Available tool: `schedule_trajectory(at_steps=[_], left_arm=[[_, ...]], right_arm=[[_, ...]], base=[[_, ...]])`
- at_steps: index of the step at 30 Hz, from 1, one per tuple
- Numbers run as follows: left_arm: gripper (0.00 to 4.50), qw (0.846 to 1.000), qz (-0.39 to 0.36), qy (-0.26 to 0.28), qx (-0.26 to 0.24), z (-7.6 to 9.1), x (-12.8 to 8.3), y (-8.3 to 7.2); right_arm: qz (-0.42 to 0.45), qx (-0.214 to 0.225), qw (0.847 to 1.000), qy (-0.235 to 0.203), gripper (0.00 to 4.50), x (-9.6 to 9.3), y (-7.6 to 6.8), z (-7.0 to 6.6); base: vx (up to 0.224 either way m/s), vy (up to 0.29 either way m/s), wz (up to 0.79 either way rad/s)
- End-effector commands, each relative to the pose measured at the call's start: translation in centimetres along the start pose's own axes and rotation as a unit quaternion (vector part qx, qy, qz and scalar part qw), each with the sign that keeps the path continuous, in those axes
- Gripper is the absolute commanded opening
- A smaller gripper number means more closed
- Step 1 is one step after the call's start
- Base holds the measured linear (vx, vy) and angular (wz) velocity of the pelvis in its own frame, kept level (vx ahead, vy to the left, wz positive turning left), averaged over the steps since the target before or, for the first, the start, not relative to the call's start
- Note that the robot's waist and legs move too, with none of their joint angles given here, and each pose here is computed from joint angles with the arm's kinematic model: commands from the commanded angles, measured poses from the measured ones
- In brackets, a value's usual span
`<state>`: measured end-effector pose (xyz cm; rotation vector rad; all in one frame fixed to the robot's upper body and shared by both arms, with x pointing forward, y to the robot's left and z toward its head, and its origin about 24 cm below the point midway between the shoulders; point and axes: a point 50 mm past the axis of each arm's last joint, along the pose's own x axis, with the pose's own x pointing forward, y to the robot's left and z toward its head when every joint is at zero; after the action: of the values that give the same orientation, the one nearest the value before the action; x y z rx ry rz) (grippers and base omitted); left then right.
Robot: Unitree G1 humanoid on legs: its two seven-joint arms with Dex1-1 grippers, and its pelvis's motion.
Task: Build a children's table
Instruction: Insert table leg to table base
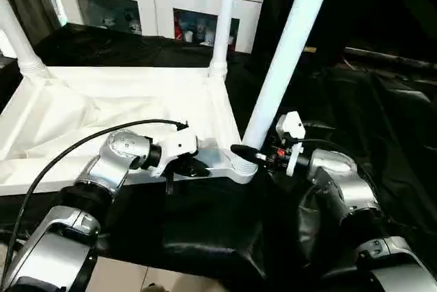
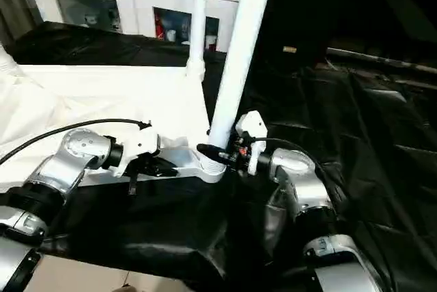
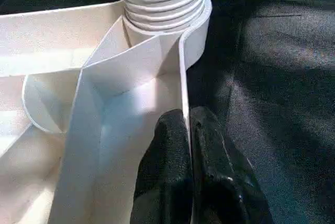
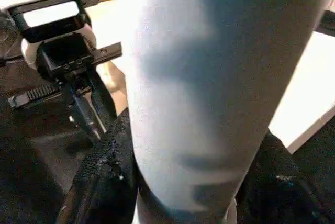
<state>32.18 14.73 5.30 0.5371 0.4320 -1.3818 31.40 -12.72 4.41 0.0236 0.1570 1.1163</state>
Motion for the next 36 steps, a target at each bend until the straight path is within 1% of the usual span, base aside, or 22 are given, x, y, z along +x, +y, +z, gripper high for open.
schedule_trajectory(at_steps=[1,6,10,22,26,28,29,30,31,33,34,35,36], left_arm=[[0.00,0.999,0.009,-0.011,0.036,1.7,-0.1,0.8],[0.00,0.999,0.009,-0.011,0.035,1.7,0.0,0.8],[0.00,0.999,0.006,-0.009,0.037,1.6,0.0,0.8],[0.00,0.999,0.007,-0.011,0.034,1.7,0.0,0.8],[0.00,0.999,0.045,0.001,0.005,1.4,0.1,1.4],[0.00,0.996,0.084,0.005,-0.016,1.4,0.4,2.0],[0.00,0.994,0.102,0.010,-0.024,1.4,0.6,2.3],[0.00,0.989,0.140,0.021,-0.044,1.6,1.2,3.0],[0.00,0.989,0.140,0.021,-0.044,1.6,1.2,3.0],[0.00,0.984,0.166,0.022,-0.058,1.9,1.7,3.5],[0.00,0.984,0.168,0.021,-0.060,2.0,1.7,3.5],[0.00,0.975,0.202,0.013,-0.089,3.0,2.9,4.1],[0.00,0.975,0.202,0.013,-0.089,3.0,2.9,4.1]], right_arm=[[-0.021,0.061,0.994,0.088,1.89,-1.6,0.5,-4.4],[-0.015,0.056,0.993,0.099,1.89,-1.6,0.8,-4.8],[0.009,0.042,0.992,0.122,1.89,-1.7,1.2,-5.1],[0.013,0.039,0.991,0.128,1.89,-1.8,1.1,-5.1],[-0.035,0.055,0.991,0.116,1.89,-1.7,0.6,-5.2],[-0.087,0.058,0.987,0.122,1.89,-1.5,0.1,-5.7],[-0.117,0.063,0.983,0.124,1.89,-1.4,-0.1,-5.9],[-0.172,0.079,0.974,0.122,1.89,-1.0,-0.3,-6.3],[-0.172,0.079,0.974,0.122,1.89,-1.0,-0.3,-6.3],[-0.210,0.091,0.966,0.121,1.89,-0.7,-0.5,-6.5],[-0.214,0.092,0.965,0.121,1.89,-0.6,-0.5,-6.6],[-0.283,0.120,0.944,0.120,1.89,0.1,-0.8,-6.9],[-0.283,0.120,0.944,0.120,1.89,0.1,-0.8,-6.9]], base=[[0.000,0.000,0.00],[0.000,0.000,0.00],[0.000,0.000,0.00],[0.000,0.000,0.00],[0.000,0.000,0.00],[0.000,0.000,0.00],[0.000,0.000,0.00],[0.000,0.000,0.00],[0.000,0.000,0.00],[0.000,0.000,0.00],[0.000,0.000,0.00],[0.000,0.000,0.00],[0.000,0.000,0.00]])
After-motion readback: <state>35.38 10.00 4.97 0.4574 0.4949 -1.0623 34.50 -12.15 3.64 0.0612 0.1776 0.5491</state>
